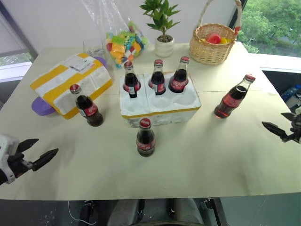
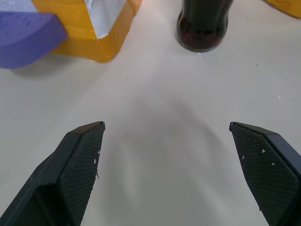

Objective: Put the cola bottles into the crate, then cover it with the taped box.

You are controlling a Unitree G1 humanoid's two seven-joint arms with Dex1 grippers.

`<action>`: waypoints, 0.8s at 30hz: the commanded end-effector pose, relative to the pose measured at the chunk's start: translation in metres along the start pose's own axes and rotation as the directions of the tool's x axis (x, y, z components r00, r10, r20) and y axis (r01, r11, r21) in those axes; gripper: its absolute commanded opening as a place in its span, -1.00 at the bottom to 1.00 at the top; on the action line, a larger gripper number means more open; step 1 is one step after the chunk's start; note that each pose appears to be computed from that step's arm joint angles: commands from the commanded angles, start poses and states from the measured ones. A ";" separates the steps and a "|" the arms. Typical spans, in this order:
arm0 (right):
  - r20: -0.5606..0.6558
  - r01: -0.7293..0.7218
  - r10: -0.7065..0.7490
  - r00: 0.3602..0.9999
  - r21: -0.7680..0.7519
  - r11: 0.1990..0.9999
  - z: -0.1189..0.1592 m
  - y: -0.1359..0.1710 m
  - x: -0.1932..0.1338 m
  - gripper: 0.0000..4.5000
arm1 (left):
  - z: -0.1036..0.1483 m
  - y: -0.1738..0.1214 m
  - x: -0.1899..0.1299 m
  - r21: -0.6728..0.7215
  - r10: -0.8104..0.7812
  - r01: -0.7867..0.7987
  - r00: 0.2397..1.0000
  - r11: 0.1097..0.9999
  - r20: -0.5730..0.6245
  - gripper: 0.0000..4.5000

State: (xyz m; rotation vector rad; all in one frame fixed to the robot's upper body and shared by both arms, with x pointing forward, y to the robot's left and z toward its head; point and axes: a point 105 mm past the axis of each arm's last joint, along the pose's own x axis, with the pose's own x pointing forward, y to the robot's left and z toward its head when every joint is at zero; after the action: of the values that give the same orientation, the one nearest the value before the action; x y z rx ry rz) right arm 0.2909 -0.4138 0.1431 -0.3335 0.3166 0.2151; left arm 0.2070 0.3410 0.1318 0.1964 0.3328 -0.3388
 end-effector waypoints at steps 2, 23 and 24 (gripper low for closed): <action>0.062 0.036 -0.035 0.997 -0.006 0.999 0.015 -0.006 -0.005 0.97 | 0.005 0.006 -0.001 0.028 0.037 -0.038 0.999 0.999 0.017 0.98; 0.164 -0.119 0.103 0.981 0.096 0.988 0.062 0.002 -0.016 0.97 | 0.044 -0.003 0.017 0.002 -0.060 0.060 0.989 0.998 0.139 0.98; 0.179 -0.180 0.163 0.970 0.082 0.980 0.074 0.009 -0.021 0.97 | 0.048 -0.006 0.019 0.012 -0.083 0.082 0.986 0.997 0.144 0.98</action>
State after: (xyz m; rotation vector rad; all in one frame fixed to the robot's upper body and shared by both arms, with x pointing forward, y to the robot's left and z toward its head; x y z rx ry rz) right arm 0.2919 -0.3932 0.1682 -0.1586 0.2894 0.3244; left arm 0.2342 0.3259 0.1553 0.1354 0.2254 -0.3921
